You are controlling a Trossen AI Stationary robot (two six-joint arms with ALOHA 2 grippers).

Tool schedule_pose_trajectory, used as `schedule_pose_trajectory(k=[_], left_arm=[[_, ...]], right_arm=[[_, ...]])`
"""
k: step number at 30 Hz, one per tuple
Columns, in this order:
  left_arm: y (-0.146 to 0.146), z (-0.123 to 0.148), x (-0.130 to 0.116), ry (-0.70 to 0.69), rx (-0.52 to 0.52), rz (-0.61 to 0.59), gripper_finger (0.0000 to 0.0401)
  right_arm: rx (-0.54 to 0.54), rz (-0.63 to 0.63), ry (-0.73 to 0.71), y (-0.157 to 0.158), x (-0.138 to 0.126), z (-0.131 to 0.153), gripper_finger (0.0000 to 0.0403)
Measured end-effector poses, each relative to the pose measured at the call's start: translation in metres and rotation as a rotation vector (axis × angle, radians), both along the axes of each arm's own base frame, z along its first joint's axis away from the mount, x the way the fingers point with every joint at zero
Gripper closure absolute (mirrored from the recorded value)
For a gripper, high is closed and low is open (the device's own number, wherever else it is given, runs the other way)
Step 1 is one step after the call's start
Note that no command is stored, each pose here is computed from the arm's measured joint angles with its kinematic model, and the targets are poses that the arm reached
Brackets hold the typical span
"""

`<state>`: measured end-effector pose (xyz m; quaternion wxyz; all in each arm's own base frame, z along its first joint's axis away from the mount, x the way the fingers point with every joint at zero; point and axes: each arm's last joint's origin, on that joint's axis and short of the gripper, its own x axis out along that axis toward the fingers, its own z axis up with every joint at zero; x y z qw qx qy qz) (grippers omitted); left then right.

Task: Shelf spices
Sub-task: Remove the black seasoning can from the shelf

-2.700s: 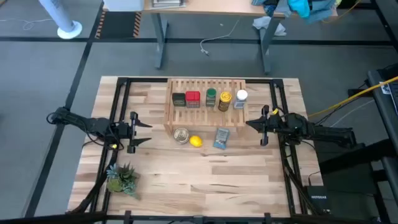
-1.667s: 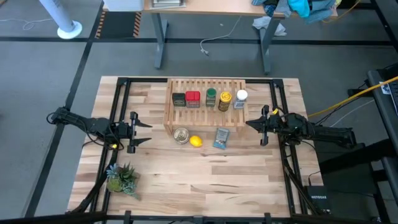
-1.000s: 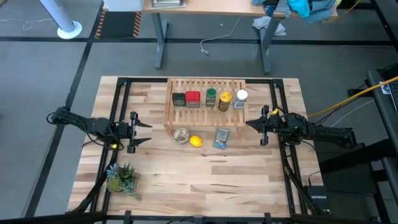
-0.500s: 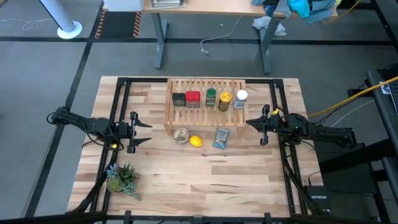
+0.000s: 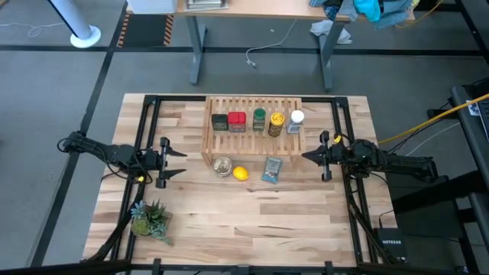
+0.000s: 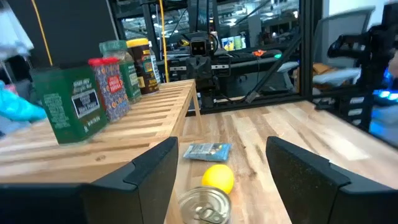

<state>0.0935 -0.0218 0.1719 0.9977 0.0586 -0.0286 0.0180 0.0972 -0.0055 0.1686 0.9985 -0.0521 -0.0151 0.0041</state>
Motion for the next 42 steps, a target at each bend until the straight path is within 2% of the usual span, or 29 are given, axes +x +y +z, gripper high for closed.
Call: schedule_pose_trajectory(k=[4, 17, 19, 21, 24, 30, 33, 36, 38, 42], left_arm=[[0.000, 0.002, 0.000, -0.019, -0.033, 0.000, 0.0164], [0.003, 0.022, -0.004, -0.226, -0.189, 0.026, 0.0164], [0.004, 0.022, -0.004, -0.228, -0.201, 0.055, 0.0164], [0.006, 0.021, -0.004, -0.221, -0.205, 0.145, 0.0164], [0.012, 0.019, -0.003, -0.205, -0.193, 0.312, 0.0164], [0.021, 0.017, 0.000, -0.161, -0.098, 0.436, 0.0164], [0.025, 0.021, 0.002, -0.151, -0.083, 0.481, 0.0164], [0.027, 0.028, 0.005, -0.138, -0.066, 0.465, 0.0164], [0.029, 0.036, 0.008, -0.126, -0.038, 0.446, 0.0164], [0.035, 0.057, 0.016, -0.091, 0.023, 0.491, 0.0164]], right_arm=[[0.000, -0.006, 0.000, 0.000, 0.000, 0.000, 0.0400], [-0.003, -0.005, -0.040, 0.000, 0.000, 0.004, 0.0400], [-0.003, -0.005, -0.039, 0.000, 0.000, 0.004, 0.0400], [-0.003, -0.005, -0.039, 0.000, 0.000, 0.004, 0.0400], [-0.008, -0.005, -0.040, 0.000, 0.000, 0.004, 0.0400], [-0.011, -0.005, -0.046, 0.000, -0.001, 0.006, 0.0400], [-0.013, -0.005, -0.069, 0.000, -0.001, 0.008, 0.0400], [-0.015, -0.005, -0.095, 0.000, -0.001, 0.011, 0.0400], [-0.017, -0.005, -0.112, 0.000, -0.001, 0.013, 0.0400], [-0.018, -0.006, -0.121, 0.000, -0.002, 0.014, 0.0400]])
